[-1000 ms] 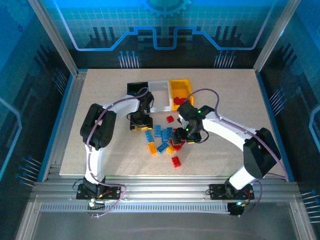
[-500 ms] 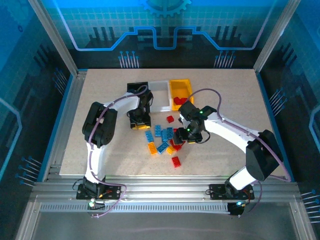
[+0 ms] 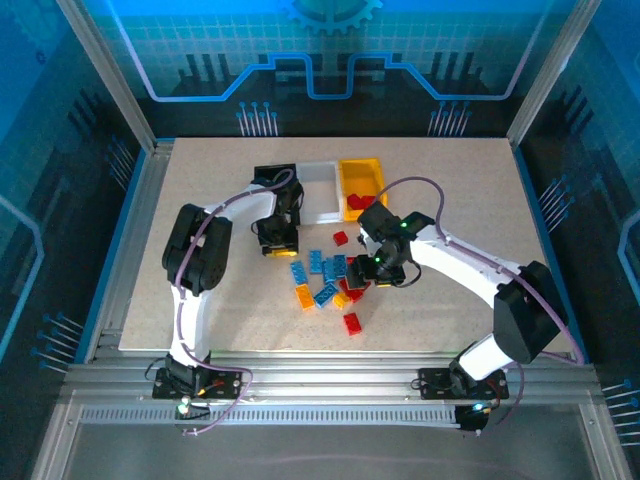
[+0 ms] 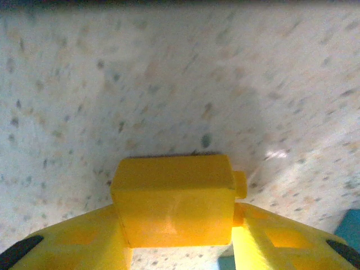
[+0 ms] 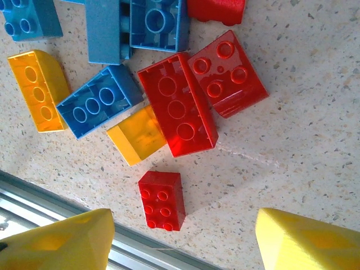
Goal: Sort the legos into containers by color
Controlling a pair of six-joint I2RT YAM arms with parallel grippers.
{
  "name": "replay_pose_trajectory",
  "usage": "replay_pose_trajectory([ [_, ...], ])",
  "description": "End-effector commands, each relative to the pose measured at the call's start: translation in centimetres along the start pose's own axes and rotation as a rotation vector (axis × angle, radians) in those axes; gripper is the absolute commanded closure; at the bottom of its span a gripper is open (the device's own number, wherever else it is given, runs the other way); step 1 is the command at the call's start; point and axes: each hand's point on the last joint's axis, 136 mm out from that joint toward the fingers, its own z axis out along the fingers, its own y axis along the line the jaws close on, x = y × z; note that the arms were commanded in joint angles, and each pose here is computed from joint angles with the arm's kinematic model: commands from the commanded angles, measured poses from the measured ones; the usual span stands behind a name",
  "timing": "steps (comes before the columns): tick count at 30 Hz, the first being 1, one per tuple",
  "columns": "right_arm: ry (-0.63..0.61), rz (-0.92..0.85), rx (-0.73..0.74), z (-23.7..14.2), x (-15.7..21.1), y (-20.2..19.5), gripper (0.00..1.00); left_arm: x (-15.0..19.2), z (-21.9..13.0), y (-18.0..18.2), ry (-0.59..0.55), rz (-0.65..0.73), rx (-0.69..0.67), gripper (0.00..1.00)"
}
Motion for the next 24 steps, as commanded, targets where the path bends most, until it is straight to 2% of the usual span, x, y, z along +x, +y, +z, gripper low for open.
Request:
replay_pose_trajectory([
  [1, 0.000, 0.021, 0.004, -0.5, 0.6, -0.3, 0.31, -1.5, -3.5, -1.2, -0.098, 0.059, 0.090, 0.55],
  [7, -0.010, 0.033, 0.007, -0.6, 0.4, -0.2, 0.31, -3.2, -9.0, -1.4, -0.194, 0.081, 0.133, 0.54],
  [12, -0.025, 0.036, 0.008, -1.1, -0.2, 0.1, 0.31, -7.7, -12.0, -1.2, -0.265, 0.074, 0.146, 0.51],
  [18, -0.044, 0.038, 0.032, -2.1, -0.5, 0.1, 0.31, -12.3, -11.6, -0.8, -0.280, 0.055, 0.141, 0.44],
  [24, -0.062, 0.069, 0.049, -2.8, -0.1, -0.2, 0.31, -14.4, -10.7, 0.4, -0.285, 0.011, 0.168, 0.39],
])
